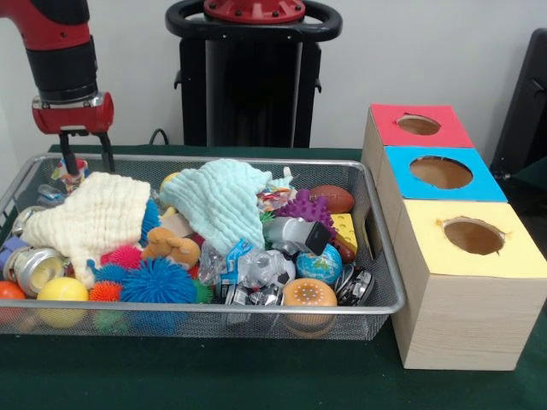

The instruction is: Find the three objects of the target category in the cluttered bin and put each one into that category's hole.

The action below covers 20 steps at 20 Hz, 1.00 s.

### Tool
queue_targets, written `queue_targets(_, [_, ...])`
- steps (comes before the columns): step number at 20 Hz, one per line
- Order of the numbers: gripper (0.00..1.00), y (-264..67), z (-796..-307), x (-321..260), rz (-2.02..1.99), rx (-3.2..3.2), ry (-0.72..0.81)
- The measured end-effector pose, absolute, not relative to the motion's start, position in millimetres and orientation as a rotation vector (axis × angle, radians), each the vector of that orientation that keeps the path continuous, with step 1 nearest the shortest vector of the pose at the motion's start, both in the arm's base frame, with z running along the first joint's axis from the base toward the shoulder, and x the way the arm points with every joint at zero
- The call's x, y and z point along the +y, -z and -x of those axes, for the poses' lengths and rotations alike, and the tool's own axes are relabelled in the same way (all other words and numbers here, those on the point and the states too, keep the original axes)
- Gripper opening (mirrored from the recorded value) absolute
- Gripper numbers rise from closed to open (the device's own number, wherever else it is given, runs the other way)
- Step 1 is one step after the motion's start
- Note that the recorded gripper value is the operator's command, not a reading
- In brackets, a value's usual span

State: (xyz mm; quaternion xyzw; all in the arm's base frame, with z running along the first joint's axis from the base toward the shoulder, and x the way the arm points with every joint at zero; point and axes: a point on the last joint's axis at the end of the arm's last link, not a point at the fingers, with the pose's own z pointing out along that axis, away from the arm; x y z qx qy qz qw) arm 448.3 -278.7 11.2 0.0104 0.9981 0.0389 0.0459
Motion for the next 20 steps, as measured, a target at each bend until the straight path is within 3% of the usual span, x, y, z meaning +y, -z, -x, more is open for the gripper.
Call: queue_targets(20, [1.00,-5,-434,-288,0.018,3.056,-0.077])
